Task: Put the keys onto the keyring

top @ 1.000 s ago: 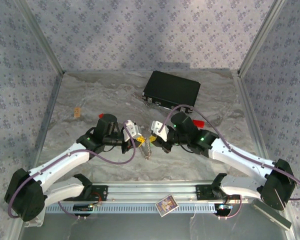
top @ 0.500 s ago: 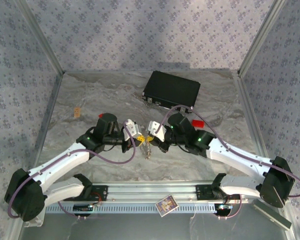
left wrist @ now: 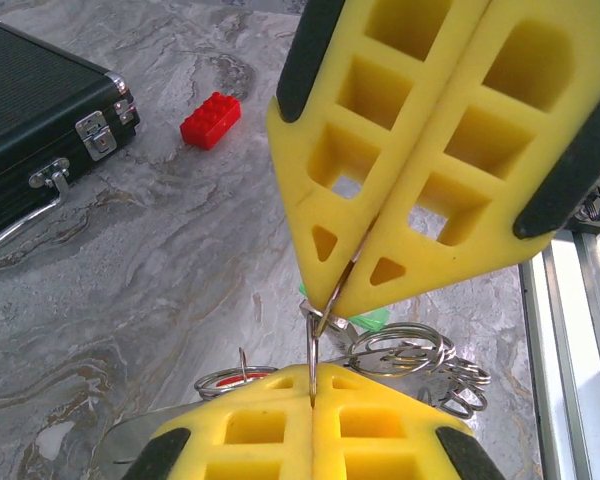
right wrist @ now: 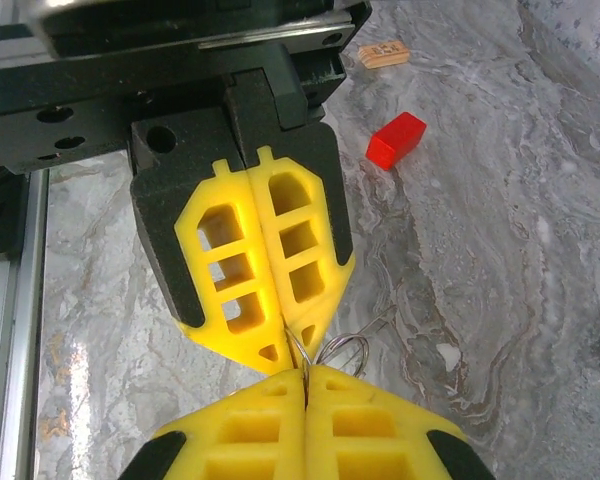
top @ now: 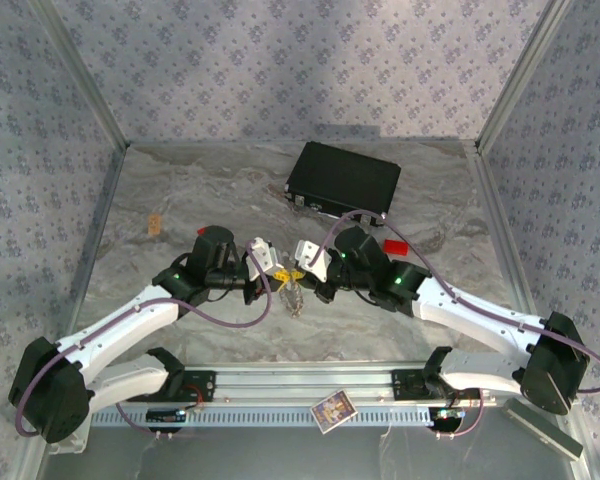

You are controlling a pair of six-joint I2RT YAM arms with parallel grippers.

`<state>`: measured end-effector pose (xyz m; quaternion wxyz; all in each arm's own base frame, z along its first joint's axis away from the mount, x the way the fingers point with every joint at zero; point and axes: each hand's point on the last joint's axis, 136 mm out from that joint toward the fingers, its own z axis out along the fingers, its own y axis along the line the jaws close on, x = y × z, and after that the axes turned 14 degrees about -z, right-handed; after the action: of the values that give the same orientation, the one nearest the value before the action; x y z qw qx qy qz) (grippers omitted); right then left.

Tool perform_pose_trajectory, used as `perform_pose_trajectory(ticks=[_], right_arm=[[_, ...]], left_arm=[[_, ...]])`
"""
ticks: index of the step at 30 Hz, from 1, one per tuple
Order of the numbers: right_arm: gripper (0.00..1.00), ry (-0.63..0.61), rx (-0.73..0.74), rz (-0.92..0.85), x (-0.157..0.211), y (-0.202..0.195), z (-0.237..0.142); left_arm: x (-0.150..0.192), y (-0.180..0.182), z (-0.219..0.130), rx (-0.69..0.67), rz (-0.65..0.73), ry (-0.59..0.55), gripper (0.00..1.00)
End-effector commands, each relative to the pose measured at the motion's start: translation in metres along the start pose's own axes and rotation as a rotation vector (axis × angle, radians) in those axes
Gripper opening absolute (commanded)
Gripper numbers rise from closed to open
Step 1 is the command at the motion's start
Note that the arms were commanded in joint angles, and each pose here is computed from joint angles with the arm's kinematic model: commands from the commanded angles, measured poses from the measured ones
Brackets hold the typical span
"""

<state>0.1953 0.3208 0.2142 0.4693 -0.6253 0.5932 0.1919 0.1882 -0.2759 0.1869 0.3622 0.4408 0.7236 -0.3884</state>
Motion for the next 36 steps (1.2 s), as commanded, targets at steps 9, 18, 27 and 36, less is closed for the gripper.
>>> perform_pose_trajectory(ticks=[9, 18, 27, 36], right_arm=[[0.00, 0.036, 0.107, -0.001, -0.002, -0.021, 0.000], [0.00, 0.073, 0.150, 0.069, 0.002, -0.030, -0.003], [0.00, 0.098, 0.147, 0.125, 0.004, -0.031, 0.000], [0.00, 0.062, 0.187, 0.159, -0.007, -0.039, 0.001]], left_arm=[[-0.030, -0.008, -0.005, 0.018, 0.067, -0.074, 0.00], [-0.025, -0.002, -0.004, -0.018, 0.073, -0.064, 0.00], [-0.030, 0.002, -0.003, -0.080, 0.136, -0.087, 0.00], [-0.034, 0.003, -0.005, -0.098, 0.116, -0.108, 0.00]])
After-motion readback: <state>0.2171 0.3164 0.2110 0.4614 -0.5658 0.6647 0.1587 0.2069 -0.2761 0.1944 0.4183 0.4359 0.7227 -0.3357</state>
